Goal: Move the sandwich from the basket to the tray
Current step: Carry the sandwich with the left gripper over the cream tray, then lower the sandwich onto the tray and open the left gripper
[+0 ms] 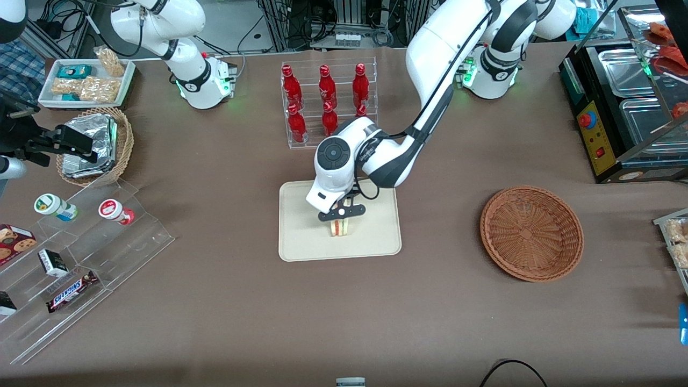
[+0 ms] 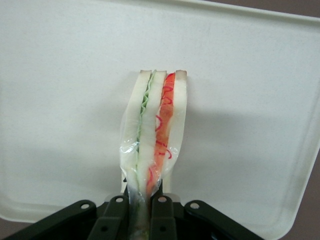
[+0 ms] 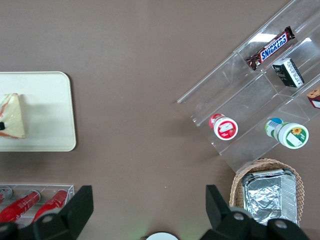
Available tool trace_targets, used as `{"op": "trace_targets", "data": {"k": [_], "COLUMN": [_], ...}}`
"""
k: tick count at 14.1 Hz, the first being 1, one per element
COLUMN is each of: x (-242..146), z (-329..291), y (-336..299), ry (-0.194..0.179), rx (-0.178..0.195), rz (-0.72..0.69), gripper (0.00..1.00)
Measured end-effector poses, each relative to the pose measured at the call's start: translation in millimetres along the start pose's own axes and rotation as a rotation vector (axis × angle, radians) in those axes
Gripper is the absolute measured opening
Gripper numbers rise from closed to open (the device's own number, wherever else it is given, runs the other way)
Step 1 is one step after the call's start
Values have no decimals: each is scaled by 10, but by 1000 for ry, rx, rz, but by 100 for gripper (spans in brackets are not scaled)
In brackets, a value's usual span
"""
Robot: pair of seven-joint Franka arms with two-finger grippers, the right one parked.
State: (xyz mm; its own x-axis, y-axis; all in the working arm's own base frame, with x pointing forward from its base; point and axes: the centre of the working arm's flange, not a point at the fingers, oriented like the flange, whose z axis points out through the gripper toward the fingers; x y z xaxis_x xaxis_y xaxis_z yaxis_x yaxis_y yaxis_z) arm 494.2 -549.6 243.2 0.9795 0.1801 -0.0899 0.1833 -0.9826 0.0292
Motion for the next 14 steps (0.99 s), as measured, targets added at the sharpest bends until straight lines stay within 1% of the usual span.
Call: {"op": "trace_targets", "data": {"k": [1,2,4,5,6,7,8,10,12,13,14], "x": [-4,-3,5,17,45,77,93,55,-9,3,54], "z": [56,69,34,-4,-72,-177,-325,-726,-1133,-1292,-1381], "y": [5,13,30,40,46,44,31,-36,-158,-279,-447], "ry": [-2,-1,3,7,14,23,26,16,13,15,6], "rx": [2,0,-7,-13,-22,-30,-29,-3,27,48,87], "rz": [-10,-18,-28,-31,-32,-26,-10,10,13,2,-19], "gripper": [14,19,40,49,60,69,80,99,100,100,100]}}
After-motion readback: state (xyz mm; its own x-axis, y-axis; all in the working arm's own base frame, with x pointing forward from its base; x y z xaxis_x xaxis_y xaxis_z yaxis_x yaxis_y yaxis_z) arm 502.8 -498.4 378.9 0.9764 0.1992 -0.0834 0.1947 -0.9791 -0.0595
